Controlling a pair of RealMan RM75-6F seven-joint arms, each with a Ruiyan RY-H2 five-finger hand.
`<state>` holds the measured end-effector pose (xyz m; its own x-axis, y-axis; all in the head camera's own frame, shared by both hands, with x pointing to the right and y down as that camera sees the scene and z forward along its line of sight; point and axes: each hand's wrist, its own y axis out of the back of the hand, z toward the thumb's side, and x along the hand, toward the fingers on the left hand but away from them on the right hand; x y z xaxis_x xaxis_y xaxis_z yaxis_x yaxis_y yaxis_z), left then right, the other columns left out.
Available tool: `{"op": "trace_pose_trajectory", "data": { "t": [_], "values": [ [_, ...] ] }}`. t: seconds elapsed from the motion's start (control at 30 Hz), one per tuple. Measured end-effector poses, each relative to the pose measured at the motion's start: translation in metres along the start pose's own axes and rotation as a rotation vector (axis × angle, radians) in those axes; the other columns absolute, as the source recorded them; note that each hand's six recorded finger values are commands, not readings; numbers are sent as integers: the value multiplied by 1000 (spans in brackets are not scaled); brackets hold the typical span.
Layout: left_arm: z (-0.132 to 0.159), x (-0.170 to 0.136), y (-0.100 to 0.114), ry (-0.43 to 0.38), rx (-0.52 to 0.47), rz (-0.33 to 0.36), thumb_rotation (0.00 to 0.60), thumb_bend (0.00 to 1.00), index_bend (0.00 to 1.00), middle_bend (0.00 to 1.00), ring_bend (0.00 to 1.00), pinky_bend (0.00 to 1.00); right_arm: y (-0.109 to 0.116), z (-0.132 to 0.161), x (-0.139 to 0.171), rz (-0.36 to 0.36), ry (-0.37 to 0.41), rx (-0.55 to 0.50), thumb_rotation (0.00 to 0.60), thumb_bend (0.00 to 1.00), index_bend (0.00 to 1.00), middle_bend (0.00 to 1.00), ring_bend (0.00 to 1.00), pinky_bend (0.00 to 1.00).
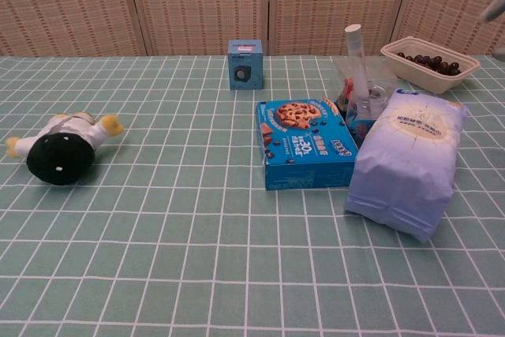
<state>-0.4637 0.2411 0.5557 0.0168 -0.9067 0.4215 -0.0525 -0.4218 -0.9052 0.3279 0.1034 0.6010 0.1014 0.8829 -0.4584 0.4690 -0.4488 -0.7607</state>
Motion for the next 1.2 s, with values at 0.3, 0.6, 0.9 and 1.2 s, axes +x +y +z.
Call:
{"op": "trace_pose_trajectory", "data": {
  "t": [0.3, 0.6, 0.9, 1.2],
  "values": [
    [0, -1, 1, -2, -5, -4, 600, 401, 391, 471, 327, 492, -24, 29, -26, 74, 8, -35, 600, 204, 364, 1000, 1000, 1000],
    [-1, -1, 3, -1, -13, -2, 600, 401, 391, 471, 327, 492, -42, 48, -45, 137, -7, -50, 600, 204, 370, 1000, 1000, 1000],
    [-2, -4, 6, -1, -20, 2, 600, 401, 391, 471, 327, 492, -62, 61, -63, 184, -19, -51, 600, 204, 379, 1000, 1000, 1000],
    [-4, -5, 8, 4, -25, 7, 600, 401, 391, 471, 327, 492, -80, 69, -74, 221, -18, -51, 600, 204, 382, 1000, 1000, 1000]
  ]
}}
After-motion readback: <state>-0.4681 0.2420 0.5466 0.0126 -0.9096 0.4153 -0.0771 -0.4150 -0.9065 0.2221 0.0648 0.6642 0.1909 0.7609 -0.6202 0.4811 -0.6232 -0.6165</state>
